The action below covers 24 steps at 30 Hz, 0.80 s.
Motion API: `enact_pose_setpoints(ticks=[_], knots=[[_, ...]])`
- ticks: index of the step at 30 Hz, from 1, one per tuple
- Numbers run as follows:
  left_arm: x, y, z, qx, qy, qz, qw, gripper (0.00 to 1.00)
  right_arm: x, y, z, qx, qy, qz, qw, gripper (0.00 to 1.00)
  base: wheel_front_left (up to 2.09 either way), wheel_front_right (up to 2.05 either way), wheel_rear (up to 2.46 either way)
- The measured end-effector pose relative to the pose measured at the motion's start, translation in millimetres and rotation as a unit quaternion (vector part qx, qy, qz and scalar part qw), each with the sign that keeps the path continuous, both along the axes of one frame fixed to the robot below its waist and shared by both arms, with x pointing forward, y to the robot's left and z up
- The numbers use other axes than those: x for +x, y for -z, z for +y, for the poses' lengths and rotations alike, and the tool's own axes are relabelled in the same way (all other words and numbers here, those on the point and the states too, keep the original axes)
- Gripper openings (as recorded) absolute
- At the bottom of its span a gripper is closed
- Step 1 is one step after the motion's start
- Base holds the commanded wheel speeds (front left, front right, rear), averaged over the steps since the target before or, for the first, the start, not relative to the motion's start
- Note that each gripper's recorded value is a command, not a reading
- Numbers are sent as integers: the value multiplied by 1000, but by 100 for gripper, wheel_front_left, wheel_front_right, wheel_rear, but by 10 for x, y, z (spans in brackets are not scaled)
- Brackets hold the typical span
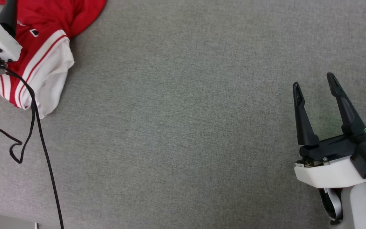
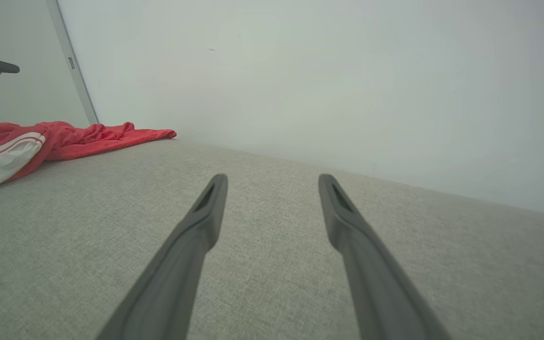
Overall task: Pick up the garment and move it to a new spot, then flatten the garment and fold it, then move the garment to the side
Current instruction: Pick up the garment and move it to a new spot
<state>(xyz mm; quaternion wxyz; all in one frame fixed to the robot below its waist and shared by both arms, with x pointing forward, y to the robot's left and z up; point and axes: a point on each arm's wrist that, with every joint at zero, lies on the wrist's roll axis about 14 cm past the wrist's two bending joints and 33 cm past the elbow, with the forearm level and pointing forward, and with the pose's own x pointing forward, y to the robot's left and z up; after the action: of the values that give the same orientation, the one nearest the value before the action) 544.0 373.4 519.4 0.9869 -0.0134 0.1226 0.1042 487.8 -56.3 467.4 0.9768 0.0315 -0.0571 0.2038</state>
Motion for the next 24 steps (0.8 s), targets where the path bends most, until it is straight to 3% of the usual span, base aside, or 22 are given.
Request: enact_pose_setpoints(ticks=[5, 10, 24], knots=[[51, 375, -38, -49, 19, 143, 988, 100, 51, 85, -52, -5, 5, 3, 1000, 100, 0, 0, 0], [-55, 724, -164, -70, 46, 276, 957, 100, 98, 149, -96, -9, 11, 5, 1000, 100, 0, 0, 0], [-340, 1521, -258, -54, 57, 446, 891, 100, 197, 409, -142, -14, 15, 22, 1000, 100, 0, 0, 0]])
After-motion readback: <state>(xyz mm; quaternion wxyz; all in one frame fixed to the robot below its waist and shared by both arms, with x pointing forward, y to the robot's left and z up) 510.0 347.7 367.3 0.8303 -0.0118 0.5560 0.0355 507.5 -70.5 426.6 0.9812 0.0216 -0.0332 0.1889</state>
